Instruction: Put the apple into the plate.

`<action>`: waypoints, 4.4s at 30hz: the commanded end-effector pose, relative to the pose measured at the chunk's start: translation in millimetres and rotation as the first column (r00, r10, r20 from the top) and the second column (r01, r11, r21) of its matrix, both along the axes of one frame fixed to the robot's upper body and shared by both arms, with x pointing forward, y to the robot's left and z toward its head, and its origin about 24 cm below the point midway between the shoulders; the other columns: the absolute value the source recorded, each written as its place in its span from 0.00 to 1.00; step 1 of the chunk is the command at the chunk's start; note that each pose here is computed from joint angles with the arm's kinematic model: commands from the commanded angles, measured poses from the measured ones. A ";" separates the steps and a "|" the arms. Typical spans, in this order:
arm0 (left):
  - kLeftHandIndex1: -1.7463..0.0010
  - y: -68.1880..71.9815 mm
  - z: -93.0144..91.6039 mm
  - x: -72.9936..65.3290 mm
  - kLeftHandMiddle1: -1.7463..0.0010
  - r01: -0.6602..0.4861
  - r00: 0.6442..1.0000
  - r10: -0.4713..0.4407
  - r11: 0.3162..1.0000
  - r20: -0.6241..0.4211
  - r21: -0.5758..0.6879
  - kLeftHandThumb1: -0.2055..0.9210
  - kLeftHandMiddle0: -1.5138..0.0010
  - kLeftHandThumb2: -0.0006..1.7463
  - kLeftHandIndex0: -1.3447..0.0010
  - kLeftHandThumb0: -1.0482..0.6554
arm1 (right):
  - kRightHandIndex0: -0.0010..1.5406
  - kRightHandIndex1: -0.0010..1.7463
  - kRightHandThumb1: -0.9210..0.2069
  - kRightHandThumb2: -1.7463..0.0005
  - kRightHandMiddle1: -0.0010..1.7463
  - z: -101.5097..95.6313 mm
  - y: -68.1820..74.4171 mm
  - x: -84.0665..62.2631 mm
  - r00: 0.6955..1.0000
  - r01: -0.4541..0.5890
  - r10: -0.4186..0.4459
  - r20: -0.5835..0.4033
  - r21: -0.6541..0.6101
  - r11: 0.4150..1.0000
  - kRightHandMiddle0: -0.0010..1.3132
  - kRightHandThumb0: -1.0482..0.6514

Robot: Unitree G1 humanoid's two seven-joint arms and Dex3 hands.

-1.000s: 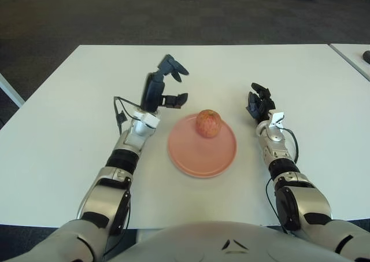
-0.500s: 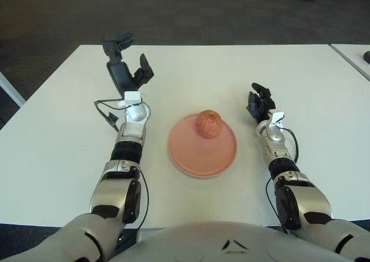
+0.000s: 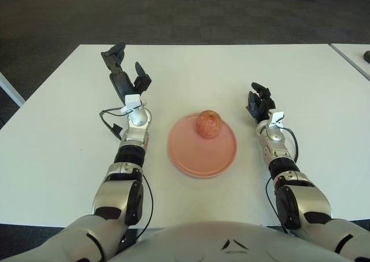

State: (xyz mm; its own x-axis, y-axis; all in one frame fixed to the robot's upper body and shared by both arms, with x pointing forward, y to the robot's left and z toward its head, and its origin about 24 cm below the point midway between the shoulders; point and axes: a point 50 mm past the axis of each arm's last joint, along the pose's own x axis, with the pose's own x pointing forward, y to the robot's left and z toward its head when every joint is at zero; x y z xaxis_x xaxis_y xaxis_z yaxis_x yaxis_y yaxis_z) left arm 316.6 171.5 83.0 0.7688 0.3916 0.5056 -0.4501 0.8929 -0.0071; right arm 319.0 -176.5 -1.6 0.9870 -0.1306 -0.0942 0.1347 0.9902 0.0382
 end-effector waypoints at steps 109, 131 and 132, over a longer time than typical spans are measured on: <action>0.39 -30.6 -88.7 -24.6 0.89 0.218 0.874 -0.324 0.928 -0.364 -0.303 1.00 0.70 0.47 0.99 0.19 | 0.16 0.12 0.00 0.64 0.39 -5.2 -1.1 -4.2 1.000 0.009 -0.009 -0.030 0.007 1.000 0.00 0.22; 0.39 -30.5 -88.7 -27.8 0.89 0.196 0.882 -0.303 0.933 -0.361 -0.303 1.00 0.70 0.46 1.00 0.18 | 0.16 0.12 0.00 0.64 0.39 -4.5 -3.8 -3.3 0.999 0.010 -0.010 -0.031 0.006 1.000 0.00 0.22; 0.39 -30.6 -88.4 -27.9 0.89 0.194 0.884 -0.299 0.934 -0.359 -0.299 1.00 0.69 0.45 1.00 0.17 | 0.16 0.12 0.00 0.64 0.39 -4.4 -4.2 -3.1 0.999 0.010 -0.010 -0.031 0.006 1.000 0.00 0.22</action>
State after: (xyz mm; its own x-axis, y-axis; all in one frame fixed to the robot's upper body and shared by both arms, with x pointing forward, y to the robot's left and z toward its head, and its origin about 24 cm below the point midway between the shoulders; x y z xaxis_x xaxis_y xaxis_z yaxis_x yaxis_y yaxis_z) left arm 291.5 139.8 -3.5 0.9730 0.2237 0.0559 -0.2155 0.9685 -0.1247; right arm 317.8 -174.9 -1.8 0.9874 -0.1269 -0.0950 0.1312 0.9905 0.0402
